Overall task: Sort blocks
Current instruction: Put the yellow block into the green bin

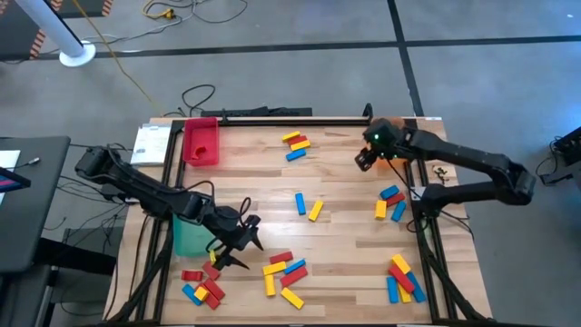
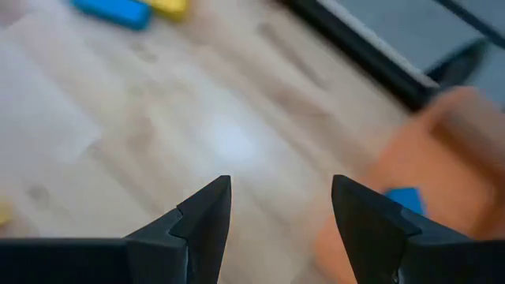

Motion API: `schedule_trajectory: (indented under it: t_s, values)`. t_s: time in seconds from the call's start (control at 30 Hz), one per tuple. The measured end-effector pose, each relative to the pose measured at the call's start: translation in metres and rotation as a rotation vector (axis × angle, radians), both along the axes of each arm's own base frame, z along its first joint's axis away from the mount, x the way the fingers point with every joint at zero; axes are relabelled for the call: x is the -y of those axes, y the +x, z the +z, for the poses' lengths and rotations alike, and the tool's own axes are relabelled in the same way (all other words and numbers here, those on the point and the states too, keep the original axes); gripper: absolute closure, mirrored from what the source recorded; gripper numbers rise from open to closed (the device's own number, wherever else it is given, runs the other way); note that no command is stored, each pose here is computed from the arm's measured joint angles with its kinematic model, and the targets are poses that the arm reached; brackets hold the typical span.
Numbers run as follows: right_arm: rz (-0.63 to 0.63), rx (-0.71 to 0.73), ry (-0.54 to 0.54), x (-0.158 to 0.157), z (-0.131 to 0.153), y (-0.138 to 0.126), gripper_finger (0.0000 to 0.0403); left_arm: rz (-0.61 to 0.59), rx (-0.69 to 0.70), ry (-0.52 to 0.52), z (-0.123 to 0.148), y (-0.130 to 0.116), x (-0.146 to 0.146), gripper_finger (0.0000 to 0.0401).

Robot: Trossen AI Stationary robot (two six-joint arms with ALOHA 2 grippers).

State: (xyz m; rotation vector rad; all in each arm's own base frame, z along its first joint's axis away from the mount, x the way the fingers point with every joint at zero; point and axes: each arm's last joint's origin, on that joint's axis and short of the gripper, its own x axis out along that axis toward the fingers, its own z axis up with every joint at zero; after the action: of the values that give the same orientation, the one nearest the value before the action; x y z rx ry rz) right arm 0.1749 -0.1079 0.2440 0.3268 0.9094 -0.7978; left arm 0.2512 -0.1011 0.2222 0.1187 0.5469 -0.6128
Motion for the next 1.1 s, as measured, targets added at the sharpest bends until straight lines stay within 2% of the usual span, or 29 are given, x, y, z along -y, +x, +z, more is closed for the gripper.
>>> schedule_trajectory:
  t_s: [0.4,0.57,0.63,0.73,0.87,0.97,1.1]
  values:
    - [0.431,0.069,0.030,-0.063,0.003,0.032,0.0168,0.042,-0.009,0.038,-0.002,-0.002,0.002,0.0093]
    - [0.561,0.060,0.026,-0.086,0.001,0.038,0.0168,0.064,-0.002,0.053,-0.002,-0.001,0.002,0.0093]
    - [0.551,0.017,0.064,-0.091,-0.003,0.036,0.0168,0.069,-0.003,0.052,-0.002,-0.001,0.002,0.0093]
    - [0.515,-0.122,0.135,-0.093,-0.016,0.031,0.0168,0.075,-0.007,0.047,-0.002,-0.001,0.002,0.0093]
    - [0.381,-0.313,0.249,-0.093,-0.033,0.021,0.0168,0.085,-0.011,0.044,-0.002,-0.001,0.001,0.0093]
    - [0.294,-0.386,0.294,-0.092,-0.040,0.019,0.0168,0.082,-0.005,0.050,-0.002,-0.001,0.001,0.0093]
    - [0.249,-0.431,0.318,-0.096,-0.042,0.015,0.0168,0.078,0.000,0.057,-0.002,-0.001,0.001,0.0093]
